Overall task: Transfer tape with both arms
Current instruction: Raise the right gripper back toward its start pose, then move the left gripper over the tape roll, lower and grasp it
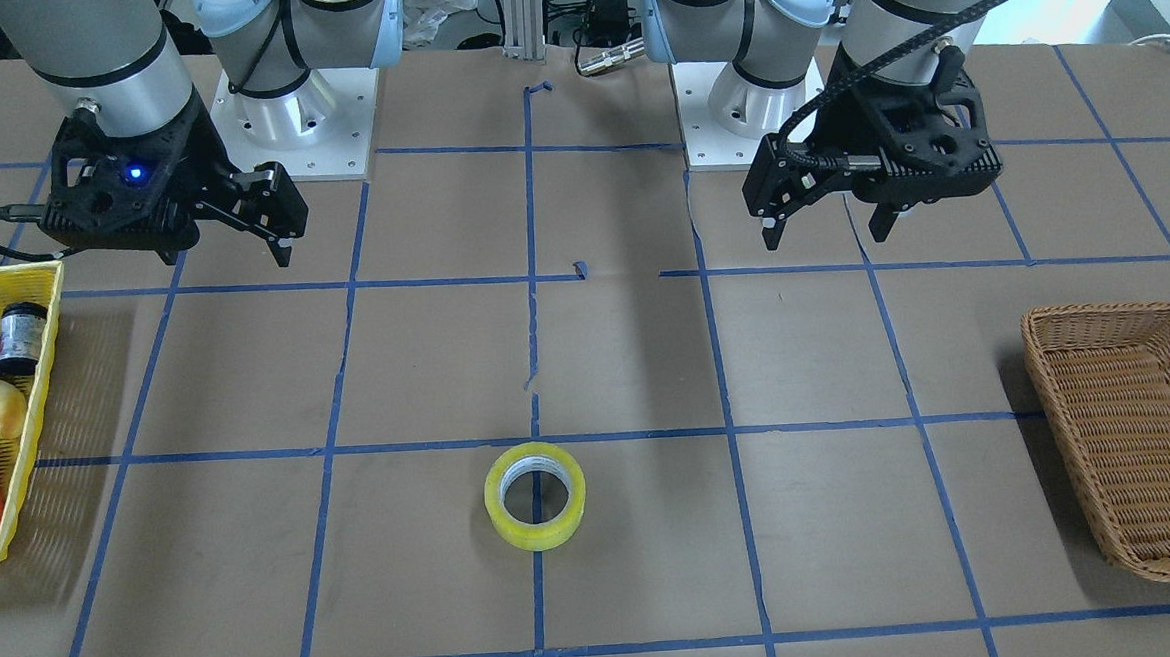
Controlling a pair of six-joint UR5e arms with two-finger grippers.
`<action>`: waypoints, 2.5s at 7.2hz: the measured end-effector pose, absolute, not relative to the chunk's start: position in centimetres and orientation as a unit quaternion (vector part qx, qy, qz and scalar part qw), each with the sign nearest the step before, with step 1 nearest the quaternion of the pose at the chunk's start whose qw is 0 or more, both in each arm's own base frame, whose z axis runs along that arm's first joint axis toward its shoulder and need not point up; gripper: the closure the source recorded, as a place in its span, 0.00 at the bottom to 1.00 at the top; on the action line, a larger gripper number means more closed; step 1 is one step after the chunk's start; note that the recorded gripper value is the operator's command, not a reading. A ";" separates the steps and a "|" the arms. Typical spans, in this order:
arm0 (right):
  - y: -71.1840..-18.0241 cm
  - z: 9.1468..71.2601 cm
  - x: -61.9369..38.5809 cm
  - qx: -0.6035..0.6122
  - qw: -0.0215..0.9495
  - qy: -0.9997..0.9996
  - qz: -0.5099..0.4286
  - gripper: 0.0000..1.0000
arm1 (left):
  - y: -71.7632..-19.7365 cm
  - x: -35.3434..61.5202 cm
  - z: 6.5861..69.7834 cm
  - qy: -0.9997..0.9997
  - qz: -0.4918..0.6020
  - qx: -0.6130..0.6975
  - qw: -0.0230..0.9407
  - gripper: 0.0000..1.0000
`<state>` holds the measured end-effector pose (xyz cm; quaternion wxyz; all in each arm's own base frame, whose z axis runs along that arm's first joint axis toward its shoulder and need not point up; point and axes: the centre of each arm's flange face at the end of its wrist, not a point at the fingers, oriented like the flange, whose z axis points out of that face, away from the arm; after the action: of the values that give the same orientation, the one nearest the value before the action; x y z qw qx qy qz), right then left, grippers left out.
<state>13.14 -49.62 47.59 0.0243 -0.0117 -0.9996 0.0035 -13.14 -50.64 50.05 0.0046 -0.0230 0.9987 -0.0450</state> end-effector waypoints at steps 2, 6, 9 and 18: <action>-49.6 47.6 13.1 -0.003 0.024 -1.000 0.003 0.00 | -50.8 -13.4 50.0 0.999 -0.044 -0.022 -0.008 0.00; -49.5 47.6 13.1 -0.001 0.025 -1.000 0.002 0.00 | -50.9 -13.5 50.4 0.999 -0.049 -0.022 -0.011 0.00; -49.5 47.6 13.2 -0.004 0.025 -1.000 0.002 0.00 | -51.5 -13.6 49.6 0.999 -0.042 -0.024 -0.011 0.00; -49.5 47.5 13.2 -0.004 0.025 -1.000 -0.001 0.00 | -61.0 -26.6 30.7 0.994 -0.046 -0.052 -0.079 0.00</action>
<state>13.19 -49.45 47.52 0.0245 -0.0036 -0.9997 -0.0007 -26.60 -61.03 30.70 -0.0790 -0.0522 0.9944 -0.0460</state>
